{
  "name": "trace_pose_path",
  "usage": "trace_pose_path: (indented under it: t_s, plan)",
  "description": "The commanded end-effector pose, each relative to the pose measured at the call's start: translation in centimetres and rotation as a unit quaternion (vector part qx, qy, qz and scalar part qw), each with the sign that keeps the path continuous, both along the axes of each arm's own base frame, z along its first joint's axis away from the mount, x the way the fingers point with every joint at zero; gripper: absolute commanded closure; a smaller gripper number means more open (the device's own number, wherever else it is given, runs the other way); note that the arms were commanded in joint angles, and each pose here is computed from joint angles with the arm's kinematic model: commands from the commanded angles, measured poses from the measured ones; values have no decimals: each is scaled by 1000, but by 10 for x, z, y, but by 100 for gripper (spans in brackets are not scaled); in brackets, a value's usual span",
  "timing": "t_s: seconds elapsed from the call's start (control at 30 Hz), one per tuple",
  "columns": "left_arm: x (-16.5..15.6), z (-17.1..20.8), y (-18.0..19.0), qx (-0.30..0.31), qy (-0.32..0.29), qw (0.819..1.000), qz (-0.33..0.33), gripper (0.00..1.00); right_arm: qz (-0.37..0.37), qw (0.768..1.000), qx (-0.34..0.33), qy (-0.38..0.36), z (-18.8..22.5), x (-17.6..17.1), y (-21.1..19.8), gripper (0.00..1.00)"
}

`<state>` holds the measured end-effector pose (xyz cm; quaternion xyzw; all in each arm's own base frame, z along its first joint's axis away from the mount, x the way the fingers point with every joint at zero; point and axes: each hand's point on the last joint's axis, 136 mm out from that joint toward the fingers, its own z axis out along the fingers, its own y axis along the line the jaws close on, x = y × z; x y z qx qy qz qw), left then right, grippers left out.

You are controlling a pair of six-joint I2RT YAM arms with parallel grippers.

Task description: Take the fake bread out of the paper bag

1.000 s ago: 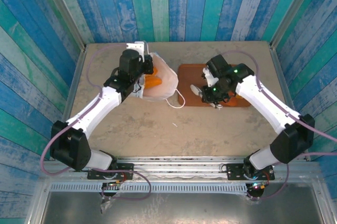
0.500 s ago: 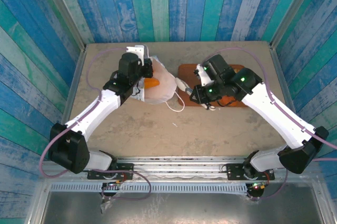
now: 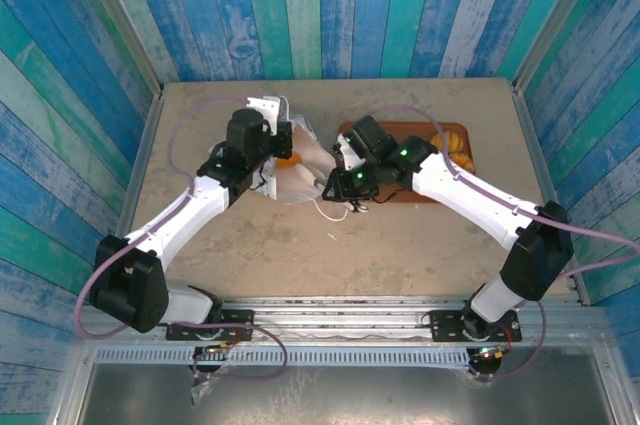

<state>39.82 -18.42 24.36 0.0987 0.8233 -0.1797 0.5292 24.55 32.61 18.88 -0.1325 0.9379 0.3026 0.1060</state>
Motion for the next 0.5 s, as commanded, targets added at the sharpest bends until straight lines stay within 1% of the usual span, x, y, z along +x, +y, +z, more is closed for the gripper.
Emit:
trace_pose_path:
  t_s: [0.0, 0.37, 0.47]
  plan:
    - [-9, 22, 0, -3, -35, 999, -15, 100, -16, 999, 44, 1, 5, 8, 14, 60]
    - [-16, 25, -2, -3, -48, 998, -32, 100, -37, 996, 77, 27, -22, 17, 30, 55]
    - [-16, 24, -2, -4, -45, 998, -32, 100, -44, 995, 85, 33, -27, 21, 35, 52]
